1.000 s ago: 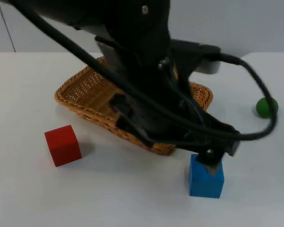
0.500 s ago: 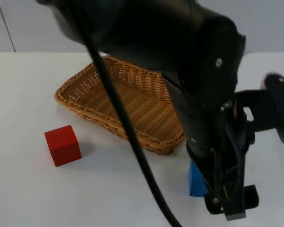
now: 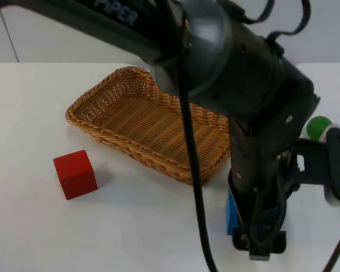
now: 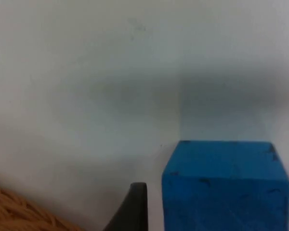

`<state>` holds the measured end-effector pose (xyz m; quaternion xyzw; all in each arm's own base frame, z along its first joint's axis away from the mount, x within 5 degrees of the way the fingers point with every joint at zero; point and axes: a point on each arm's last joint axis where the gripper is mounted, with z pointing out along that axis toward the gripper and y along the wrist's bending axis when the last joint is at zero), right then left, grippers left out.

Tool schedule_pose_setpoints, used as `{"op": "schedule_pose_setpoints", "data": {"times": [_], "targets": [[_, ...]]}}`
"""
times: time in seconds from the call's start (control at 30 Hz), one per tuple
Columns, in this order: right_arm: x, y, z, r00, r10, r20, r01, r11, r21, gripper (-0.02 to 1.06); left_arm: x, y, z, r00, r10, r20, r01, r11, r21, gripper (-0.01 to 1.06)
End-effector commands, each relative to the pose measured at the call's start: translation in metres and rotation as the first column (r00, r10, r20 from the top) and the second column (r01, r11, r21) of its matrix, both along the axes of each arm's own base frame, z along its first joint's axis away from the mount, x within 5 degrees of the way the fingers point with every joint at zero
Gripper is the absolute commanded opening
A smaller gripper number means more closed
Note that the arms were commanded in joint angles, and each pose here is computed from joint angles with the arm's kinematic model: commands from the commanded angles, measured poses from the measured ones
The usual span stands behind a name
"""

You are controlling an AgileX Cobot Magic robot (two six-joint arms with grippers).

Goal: Place all geometric objects except the red cube into the basket.

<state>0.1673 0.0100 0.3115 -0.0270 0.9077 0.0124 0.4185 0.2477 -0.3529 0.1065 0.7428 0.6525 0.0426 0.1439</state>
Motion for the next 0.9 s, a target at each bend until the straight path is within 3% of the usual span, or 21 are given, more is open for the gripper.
{"op": "schedule_pose_setpoints", "data": {"times": [0.0,0.4,0.57,0.67,0.7,0.8,0.83,0.87], "targets": [[0.0,-0.001,0.001,1.0,0.001,0.004,-0.001,1.0,-0.003,1.05,0.002,-0.002,-0.002,0.999,-0.032,0.026,0.032,0.999,0.017,0.92],[0.0,-0.001,0.001,1.0,0.001,0.003,-0.001,1.0,0.001,1.05,0.006,-0.005,-0.025,0.997,-0.051,0.05,0.05,0.998,0.025,0.92],[0.0,0.0,0.001,1.0,0.001,0.003,-0.001,1.0,0.003,1.05,0.006,-0.006,-0.027,0.998,-0.044,0.051,0.043,0.999,0.018,0.83],[0.0,0.0,0.001,1.0,0.001,0.003,-0.001,1.0,0.003,1.05,0.007,-0.005,-0.026,0.998,-0.034,0.054,0.033,0.999,0.019,0.49],[0.0,0.0,0.001,1.0,0.001,0.003,-0.001,1.0,0.003,1.05,0.007,-0.005,-0.026,0.998,-0.034,0.054,0.033,0.999,0.019,0.49],[0.0,0.0,0.001,1.0,0.001,0.001,-0.001,1.0,0.002,1.05,0.005,-0.004,-0.023,0.999,-0.021,0.043,0.02,0.999,0.034,0.08],[0.0,0.0,0.001,1.0,0.001,0.001,-0.001,1.0,0.002,1.05,0.004,-0.003,-0.022,0.999,-0.021,0.04,0.019,0.999,0.044,0.0],[0.0,0.0,0.001,1.0,0.001,0.001,-0.001,1.0,0.002,1.05,0.004,-0.003,-0.022,0.999,-0.021,0.04,0.019,0.999,0.044,0.0]]}}
